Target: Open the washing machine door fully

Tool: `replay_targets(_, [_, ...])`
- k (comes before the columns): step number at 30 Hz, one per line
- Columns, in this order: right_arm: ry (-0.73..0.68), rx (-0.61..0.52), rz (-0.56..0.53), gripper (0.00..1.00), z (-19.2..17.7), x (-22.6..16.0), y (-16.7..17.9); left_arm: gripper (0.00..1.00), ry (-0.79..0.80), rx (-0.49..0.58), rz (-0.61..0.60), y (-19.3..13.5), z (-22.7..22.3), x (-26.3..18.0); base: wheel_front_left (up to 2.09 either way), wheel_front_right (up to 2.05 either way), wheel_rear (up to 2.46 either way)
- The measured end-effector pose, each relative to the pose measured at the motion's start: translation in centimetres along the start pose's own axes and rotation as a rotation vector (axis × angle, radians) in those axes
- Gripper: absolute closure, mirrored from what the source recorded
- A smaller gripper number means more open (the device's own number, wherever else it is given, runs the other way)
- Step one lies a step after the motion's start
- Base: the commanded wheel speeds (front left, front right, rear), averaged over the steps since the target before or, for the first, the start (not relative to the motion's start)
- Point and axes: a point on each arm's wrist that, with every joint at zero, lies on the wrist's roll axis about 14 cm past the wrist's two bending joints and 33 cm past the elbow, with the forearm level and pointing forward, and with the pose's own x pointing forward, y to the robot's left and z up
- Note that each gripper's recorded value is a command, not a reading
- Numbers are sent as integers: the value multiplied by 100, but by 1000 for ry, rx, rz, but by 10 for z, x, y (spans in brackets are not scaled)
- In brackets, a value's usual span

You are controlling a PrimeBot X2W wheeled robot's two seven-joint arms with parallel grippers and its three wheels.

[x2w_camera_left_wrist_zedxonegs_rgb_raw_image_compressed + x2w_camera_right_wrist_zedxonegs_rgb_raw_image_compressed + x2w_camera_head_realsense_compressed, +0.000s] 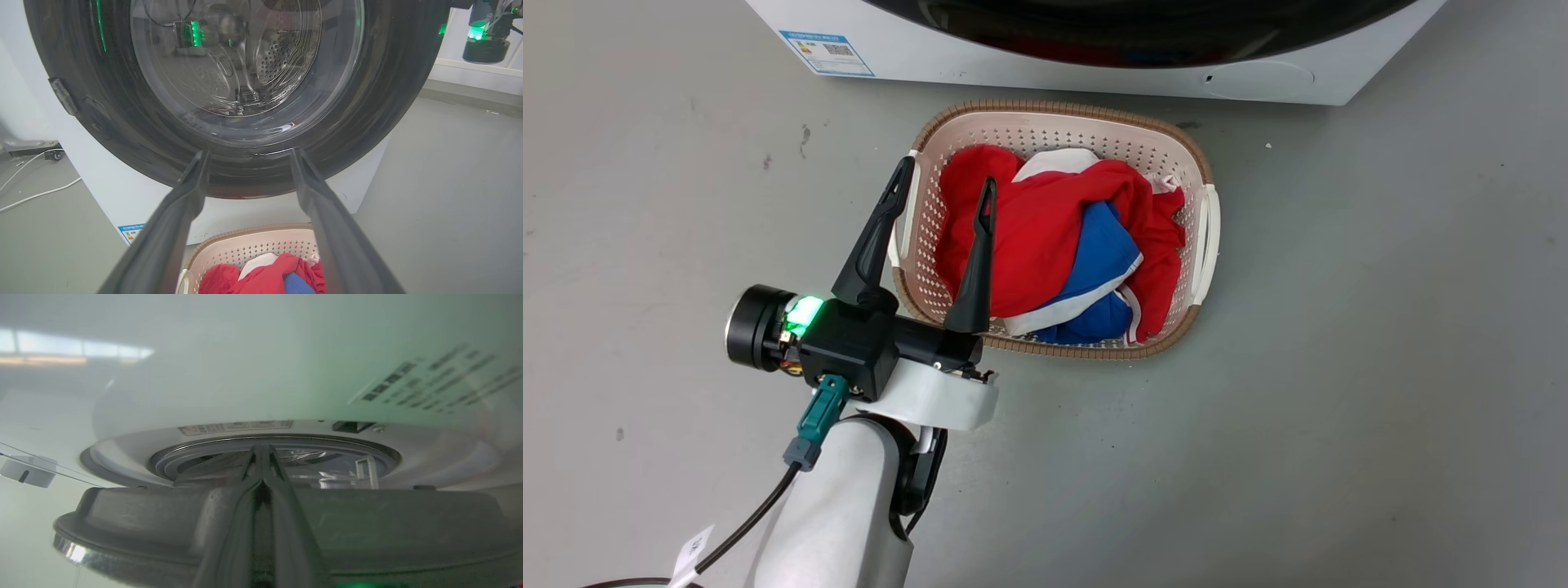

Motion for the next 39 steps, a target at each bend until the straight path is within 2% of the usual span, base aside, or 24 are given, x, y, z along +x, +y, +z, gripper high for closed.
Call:
replay_targets(10, [126, -31, -24, 100, -23, -19, 1, 0, -23, -3, -9, -5, 14, -3, 0, 0, 0])
replay_targets(16, [251, -47, -40, 100, -65, -38, 0, 0, -25, -4, -10, -9, 23, -15, 0, 0, 0])
replay_targets(25, [358, -85, -38, 100, -112, -82, 9, 0, -19, -5, -18, -17, 35, -45, 0, 0, 0])
replay_targets(39, [548, -143, 26, 100, -207, -147, 22, 0, -7, 2, 2, -16, 45, -98, 0, 0, 0])
